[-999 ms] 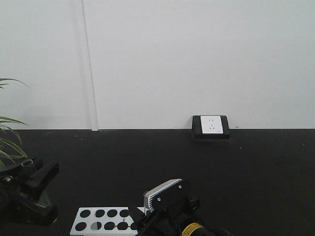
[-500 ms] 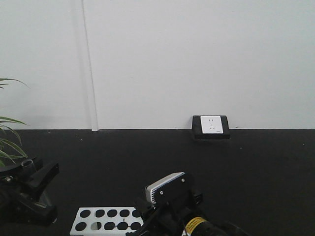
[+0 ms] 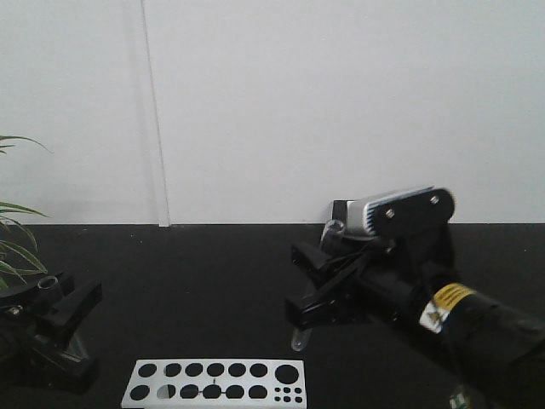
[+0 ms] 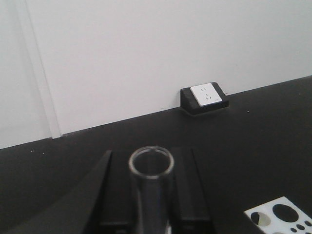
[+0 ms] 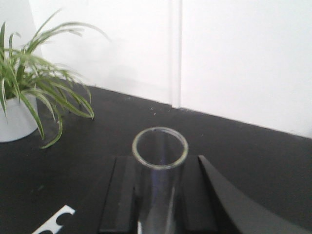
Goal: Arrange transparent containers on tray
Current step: 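Lift both held tubes up out of the rack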
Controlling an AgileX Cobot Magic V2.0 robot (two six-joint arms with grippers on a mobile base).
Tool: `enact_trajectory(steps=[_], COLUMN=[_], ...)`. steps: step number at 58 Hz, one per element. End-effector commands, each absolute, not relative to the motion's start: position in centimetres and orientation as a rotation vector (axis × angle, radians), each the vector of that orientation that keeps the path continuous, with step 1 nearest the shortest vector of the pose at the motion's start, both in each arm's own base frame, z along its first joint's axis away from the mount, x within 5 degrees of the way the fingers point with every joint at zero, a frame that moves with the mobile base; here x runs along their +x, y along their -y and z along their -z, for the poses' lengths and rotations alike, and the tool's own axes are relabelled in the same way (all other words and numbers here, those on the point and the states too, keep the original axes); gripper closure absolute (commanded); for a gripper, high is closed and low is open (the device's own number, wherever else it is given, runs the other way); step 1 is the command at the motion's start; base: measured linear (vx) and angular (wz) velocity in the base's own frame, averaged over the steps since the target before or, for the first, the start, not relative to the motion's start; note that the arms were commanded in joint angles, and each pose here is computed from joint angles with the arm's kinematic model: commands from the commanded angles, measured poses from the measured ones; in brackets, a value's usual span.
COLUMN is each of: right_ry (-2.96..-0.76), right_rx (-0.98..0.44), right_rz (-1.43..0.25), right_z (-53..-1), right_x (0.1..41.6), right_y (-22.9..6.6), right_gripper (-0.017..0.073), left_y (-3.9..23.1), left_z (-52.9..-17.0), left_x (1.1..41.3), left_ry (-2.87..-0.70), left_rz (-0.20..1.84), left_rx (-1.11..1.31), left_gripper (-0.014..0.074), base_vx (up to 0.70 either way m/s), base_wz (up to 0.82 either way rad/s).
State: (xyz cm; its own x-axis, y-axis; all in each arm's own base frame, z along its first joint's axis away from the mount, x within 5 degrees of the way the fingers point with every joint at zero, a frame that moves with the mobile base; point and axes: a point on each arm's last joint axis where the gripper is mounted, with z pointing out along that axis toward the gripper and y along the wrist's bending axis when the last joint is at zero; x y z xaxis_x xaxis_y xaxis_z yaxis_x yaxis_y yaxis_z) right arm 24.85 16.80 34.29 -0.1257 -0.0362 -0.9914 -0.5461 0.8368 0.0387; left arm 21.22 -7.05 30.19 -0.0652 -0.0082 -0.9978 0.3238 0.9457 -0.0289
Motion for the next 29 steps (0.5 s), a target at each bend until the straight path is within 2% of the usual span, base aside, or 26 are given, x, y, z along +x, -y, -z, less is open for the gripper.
enact_trajectory(steps=[1, 17, 24, 25, 29], right_ry=[-1.523, -1.609, -1.587, -1.564, -1.552], right_rx=[-0.442, -0.490, -0.447, -0.441, -0.438], right_rz=[-0.446, -0.445, -0.484, -0.489, -0.492], right_z=[-39.6, -40.9, -41.0, -41.0, -41.1], right_x=[23.3, 20.0, 18.4, 17.1, 16.3], right_y=[-15.1, -13.2, -12.2, -11.3, -10.8], right_gripper=[0.0483, 0.0481, 0.0481, 0.0481, 0.0481], left_y=[7.1, 7.3, 6.7, 6.0, 5.5], left_z=[-32.6, -36.1, -37.6, -38.5, -39.2], left_x=[21.0, 21.3, 19.7, 17.9, 16.5], left_ry=[-1.483, -1.540, -1.481, -1.473, -1.456], left_rz=[0.299, 0.244, 0.254, 0.247, 0.245], left_rx=[0.230, 0.290, 0.272, 0.266, 0.260], left_gripper=[0.0500, 0.0496, 0.0493, 0.0493, 0.0493], base_vx=[0.00, 0.00, 0.00, 0.00, 0.00], base_wz=[0.00, 0.00, 0.00, 0.00, 0.00])
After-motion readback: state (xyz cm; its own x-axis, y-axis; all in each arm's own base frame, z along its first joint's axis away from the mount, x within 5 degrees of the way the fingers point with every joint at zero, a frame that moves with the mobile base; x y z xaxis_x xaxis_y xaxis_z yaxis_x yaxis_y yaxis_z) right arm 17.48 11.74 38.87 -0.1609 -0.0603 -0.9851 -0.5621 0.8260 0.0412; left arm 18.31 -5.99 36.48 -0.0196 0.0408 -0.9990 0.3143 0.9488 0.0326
